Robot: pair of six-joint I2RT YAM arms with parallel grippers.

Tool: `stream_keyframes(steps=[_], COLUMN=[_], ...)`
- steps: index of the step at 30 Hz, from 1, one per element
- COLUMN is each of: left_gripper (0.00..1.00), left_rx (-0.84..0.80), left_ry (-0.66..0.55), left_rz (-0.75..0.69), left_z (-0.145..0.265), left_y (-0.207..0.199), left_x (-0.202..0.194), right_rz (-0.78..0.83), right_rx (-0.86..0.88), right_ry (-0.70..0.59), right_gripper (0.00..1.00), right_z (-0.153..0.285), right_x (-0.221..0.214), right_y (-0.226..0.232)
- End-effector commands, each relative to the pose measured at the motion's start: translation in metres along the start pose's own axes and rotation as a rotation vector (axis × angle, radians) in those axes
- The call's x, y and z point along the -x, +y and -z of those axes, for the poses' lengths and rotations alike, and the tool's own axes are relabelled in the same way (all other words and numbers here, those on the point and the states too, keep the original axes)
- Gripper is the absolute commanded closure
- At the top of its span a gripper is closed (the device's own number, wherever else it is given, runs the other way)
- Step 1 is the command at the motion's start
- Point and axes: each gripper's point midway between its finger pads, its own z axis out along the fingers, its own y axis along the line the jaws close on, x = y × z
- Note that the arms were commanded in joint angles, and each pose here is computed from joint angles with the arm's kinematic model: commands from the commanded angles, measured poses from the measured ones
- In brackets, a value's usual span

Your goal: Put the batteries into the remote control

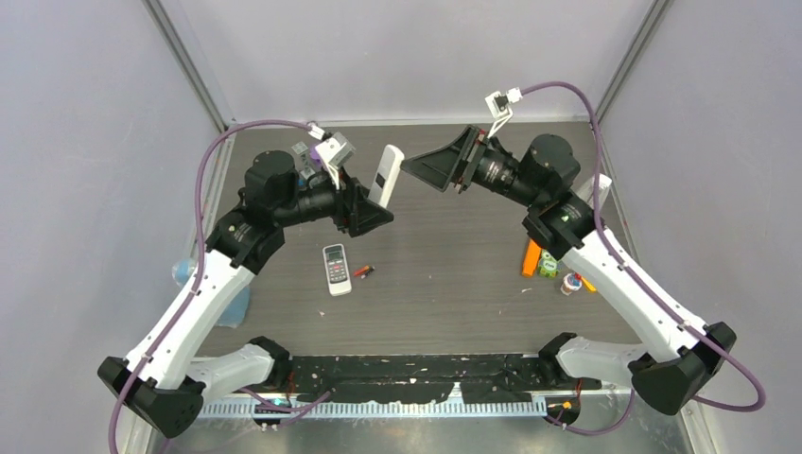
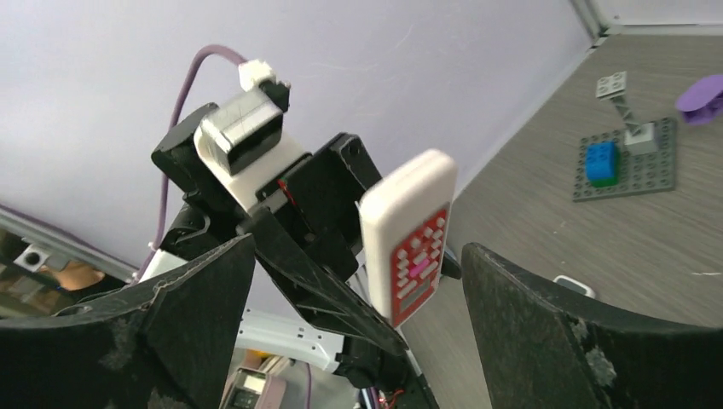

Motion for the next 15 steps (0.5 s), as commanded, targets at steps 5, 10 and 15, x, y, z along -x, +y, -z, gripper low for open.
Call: stream_keyframes(steps=[5,10,15], left_gripper=[1.0,1.0,1.0], left_rx=[0.249,0.269,0.238], left_ry=[0.079,0.102,0.129], left_rz=[-0.505,-0.656,-0.754], left_z=[0.027,0.03,0.03], left_y=[0.034,0.037,0.037], left_x=[-0.003,-0.003,-0.013], right_rz=[0.149,0.182,0.169], right_rx=[-0.328,-0.379,-0.347], right_ry=[0.136,0.237,0.315], right_gripper=[0.04,0.01,0.07], right_z=[0.012,0.004,-0.005], right_x=[-0.004,-0.027,-0.044], right_y=[-0.031,-0.046,-0.044])
